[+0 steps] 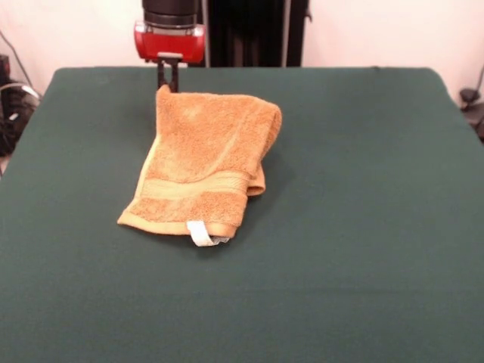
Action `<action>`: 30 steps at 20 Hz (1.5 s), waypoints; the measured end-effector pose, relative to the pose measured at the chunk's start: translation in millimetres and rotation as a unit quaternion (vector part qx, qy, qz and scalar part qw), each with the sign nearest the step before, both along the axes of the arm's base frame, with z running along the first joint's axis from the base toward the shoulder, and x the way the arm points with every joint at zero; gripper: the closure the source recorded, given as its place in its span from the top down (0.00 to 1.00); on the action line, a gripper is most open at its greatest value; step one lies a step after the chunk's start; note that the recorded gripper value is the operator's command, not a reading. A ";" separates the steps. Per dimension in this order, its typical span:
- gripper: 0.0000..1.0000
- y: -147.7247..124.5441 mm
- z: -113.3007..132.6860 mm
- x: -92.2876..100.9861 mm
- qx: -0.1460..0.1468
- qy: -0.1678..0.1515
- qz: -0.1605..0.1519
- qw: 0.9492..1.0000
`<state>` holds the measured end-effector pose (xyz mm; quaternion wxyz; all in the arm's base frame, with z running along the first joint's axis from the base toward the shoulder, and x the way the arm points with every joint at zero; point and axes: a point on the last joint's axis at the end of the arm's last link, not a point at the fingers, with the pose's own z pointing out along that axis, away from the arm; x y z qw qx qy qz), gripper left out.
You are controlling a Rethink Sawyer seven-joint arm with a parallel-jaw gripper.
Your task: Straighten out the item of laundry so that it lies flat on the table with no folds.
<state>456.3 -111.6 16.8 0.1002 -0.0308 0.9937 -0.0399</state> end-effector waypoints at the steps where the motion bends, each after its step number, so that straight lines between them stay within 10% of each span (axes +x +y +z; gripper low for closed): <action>1: 0.00 -0.6 1.7 0.5 -0.001 0.000 0.000 1.000; 18: 0.00 -79.3 91.8 -3.4 -0.059 0.025 -0.034 0.997; 30: 0.00 -66.7 41.3 -29.1 -0.067 0.022 0.078 0.995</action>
